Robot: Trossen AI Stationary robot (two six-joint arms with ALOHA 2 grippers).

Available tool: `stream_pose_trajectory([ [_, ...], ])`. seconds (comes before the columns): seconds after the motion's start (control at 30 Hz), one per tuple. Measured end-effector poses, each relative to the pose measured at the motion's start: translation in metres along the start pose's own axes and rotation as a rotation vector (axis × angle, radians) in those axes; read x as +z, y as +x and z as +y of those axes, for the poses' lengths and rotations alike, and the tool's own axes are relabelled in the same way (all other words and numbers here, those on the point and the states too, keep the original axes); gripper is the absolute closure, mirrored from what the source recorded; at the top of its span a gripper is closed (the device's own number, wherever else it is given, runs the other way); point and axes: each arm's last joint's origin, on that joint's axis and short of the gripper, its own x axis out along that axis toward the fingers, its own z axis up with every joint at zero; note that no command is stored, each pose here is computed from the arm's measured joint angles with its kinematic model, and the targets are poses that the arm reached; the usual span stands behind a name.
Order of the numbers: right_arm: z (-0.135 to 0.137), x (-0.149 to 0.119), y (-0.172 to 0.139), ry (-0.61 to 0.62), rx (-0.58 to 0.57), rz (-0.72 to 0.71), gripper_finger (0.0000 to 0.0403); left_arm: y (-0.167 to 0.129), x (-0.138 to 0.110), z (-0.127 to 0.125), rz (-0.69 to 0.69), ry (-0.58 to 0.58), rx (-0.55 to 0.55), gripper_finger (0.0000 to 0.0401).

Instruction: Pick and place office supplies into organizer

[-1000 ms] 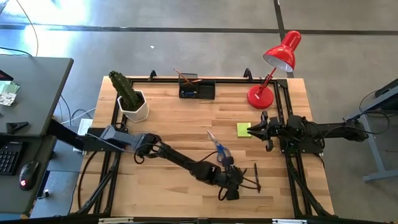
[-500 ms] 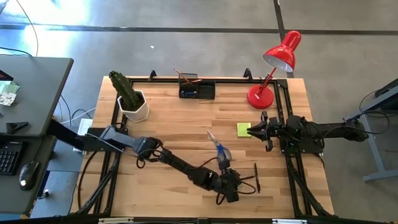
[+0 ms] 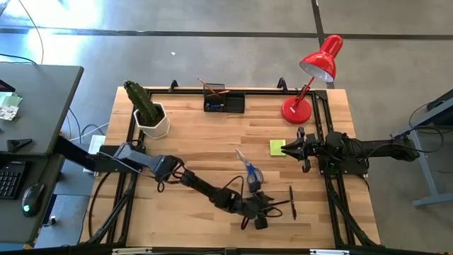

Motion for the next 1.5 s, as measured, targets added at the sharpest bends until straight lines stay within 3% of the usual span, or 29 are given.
stream_pose_trajectory([
  [0.27,0.000,0.000,0.000,0.000,-0.001,0.004,0.0346,0.000,-0.001,0.000,-0.008,0.032,0.003,0.0271],
  [0.6,0.000,0.000,0.000,0.000,-0.001,0.004,0.0345,-0.001,-0.001,-0.001,-0.010,0.039,-0.008,0.0385],
  [0.83,0.000,0.000,0.000,0.000,-0.001,0.004,0.0345,-0.001,-0.001,-0.001,-0.012,0.054,-0.005,0.0352],
  [1.07,0.000,0.000,0.000,0.000,-0.001,0.004,0.0345,-0.006,0.010,-0.002,-0.020,0.112,-0.022,0.0385],
  [1.27,0.000,-0.001,0.000,0.000,-0.001,0.007,0.0347,-0.018,0.027,-0.006,-0.015,0.160,-0.050,0.0372],
  [1.5,0.000,-0.001,0.000,0.000,-0.001,0.011,0.0350,-0.049,0.080,-0.011,-0.070,0.181,-0.053,0.0376],
])
